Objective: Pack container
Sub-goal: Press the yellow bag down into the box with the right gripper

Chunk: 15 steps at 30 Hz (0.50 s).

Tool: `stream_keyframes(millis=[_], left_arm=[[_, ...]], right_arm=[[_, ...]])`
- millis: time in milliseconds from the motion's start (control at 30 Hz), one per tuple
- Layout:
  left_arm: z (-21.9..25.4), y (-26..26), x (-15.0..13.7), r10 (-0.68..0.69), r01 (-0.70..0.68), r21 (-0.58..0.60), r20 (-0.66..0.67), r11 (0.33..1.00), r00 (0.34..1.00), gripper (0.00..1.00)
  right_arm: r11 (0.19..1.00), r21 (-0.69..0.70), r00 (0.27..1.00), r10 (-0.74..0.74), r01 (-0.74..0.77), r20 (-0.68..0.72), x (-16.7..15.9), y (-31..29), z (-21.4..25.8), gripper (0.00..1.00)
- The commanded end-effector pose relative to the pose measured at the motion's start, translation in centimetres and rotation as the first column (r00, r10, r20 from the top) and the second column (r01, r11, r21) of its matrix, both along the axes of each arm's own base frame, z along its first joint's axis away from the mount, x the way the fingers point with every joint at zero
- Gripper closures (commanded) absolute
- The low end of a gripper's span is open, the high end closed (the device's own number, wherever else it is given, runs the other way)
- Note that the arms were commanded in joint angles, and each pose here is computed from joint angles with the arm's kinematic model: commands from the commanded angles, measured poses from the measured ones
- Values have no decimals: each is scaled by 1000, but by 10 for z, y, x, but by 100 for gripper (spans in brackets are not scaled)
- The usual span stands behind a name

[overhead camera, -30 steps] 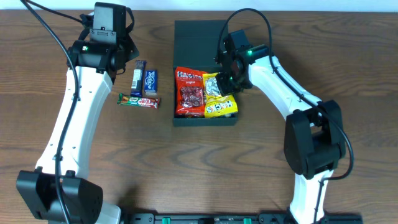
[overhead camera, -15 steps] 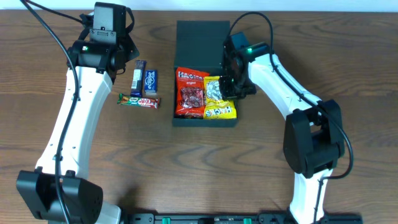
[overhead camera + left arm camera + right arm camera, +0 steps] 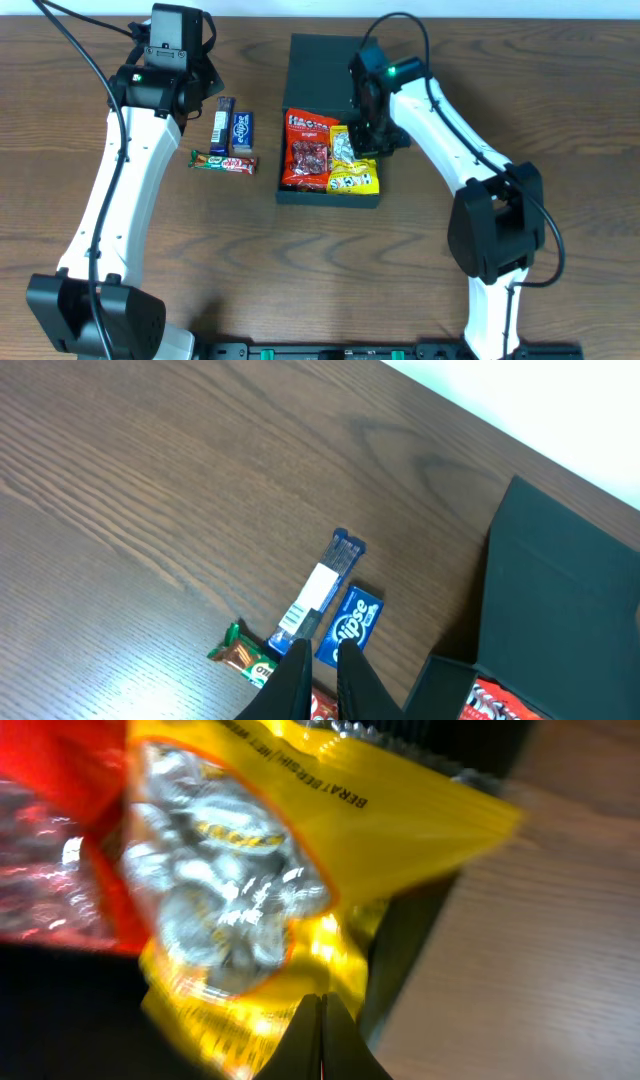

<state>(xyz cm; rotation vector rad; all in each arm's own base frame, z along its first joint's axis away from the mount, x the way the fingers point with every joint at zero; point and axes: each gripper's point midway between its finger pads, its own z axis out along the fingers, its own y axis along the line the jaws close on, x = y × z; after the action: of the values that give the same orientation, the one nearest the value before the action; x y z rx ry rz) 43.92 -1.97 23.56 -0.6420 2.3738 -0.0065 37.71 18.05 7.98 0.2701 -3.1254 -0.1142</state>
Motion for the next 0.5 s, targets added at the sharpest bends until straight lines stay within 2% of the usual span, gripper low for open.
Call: stream_keyframes(millis=[0,133,267,467], left_arm=[[2,5,1,6,-6,21,3,1000,1000,90],[2,5,1,6,-6,21,3,1000,1000,91],[2,5,1,6,-6,22,3,1000,1000,91],[2,5,1,6,-6,21,3,1000,1000,91]], right_arm=[[1000,11,998,12,-13,57,4,9,26,98],[999,-3,999,40,-40,25,-9,11,25,99],[997,-35,997,60,-62,-43,-30,10,2,98],[997,-45,996,65,-68,-66,-41,8,-32,98]])
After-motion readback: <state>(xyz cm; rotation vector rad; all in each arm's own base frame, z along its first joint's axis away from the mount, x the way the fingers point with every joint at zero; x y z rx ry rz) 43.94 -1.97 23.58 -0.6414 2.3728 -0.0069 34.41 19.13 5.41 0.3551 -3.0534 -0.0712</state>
